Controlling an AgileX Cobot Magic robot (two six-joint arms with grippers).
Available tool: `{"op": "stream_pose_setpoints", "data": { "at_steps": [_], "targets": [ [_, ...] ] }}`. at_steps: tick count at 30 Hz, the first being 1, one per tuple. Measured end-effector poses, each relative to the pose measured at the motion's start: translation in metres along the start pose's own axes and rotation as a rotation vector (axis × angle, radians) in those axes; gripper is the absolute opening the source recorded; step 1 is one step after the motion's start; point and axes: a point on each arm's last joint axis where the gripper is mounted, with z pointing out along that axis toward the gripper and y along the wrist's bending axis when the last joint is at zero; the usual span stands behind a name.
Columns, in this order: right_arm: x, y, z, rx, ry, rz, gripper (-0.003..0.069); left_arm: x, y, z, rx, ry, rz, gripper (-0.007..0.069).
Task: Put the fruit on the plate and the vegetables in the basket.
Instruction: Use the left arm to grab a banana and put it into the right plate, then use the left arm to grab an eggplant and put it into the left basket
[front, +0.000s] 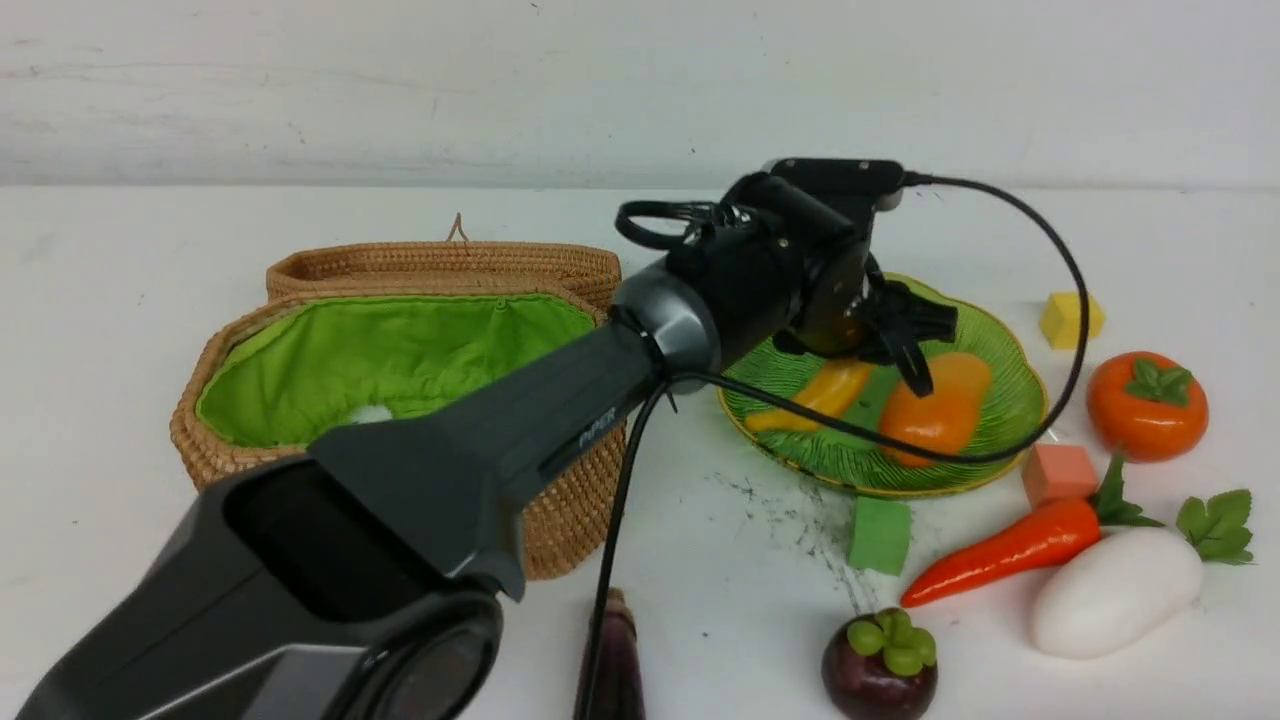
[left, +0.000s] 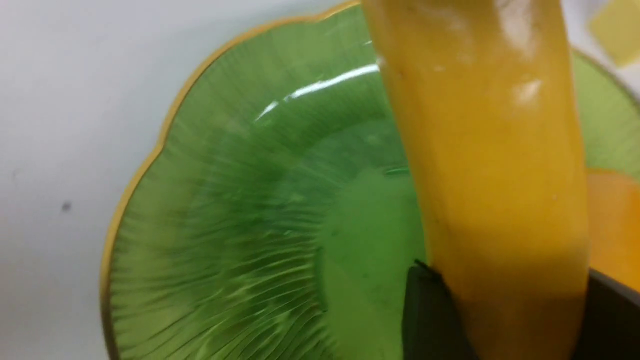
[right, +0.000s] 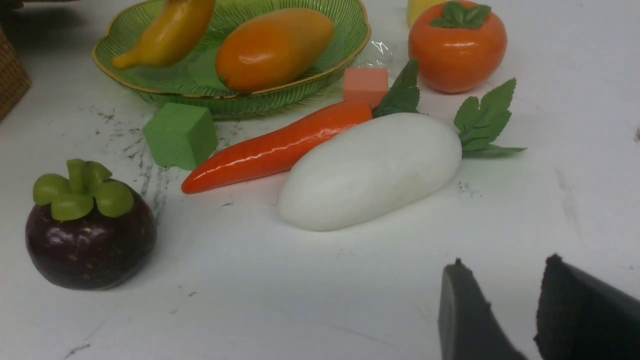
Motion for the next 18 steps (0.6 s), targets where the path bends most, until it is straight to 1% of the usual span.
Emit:
{"op": "stream_pose_setpoints", "data": {
  "at_steps": [4,8,10,13,14,18],
  "targets": [
    [0.000,0.000,0.000,0.000,0.000,0.000,0.0243,-0.001,0.000,-0.001,0.001,-0.002,-0.018,0.0547],
    [0.000,0.000,0.000,0.000,0.000,0.000,0.0243,-0.002,0.000,-0.007,-0.006,0.028,-0.024,0.0640],
    [0.000,0.000,0.000,0.000,0.000,0.000,0.0243,-0.006,-0.001,-0.018,-0.013,0.057,-0.019,0.0652],
    [0.000,0.000,0.000,0.000,0.000,0.000,0.0243,-0.023,-0.004,-0.056,-0.006,0.090,0.005,0.0641],
    [0.000,0.000,0.000,0.000,0.000,0.000,0.0243,-0.025,-0.004,-0.059,-0.007,0.091,0.008,0.0640],
    [0.000,0.000,0.000,0.000,0.000,0.000,0.0243,-0.054,0.002,-0.144,0.061,0.186,0.027,0.0580]
  ]
}}
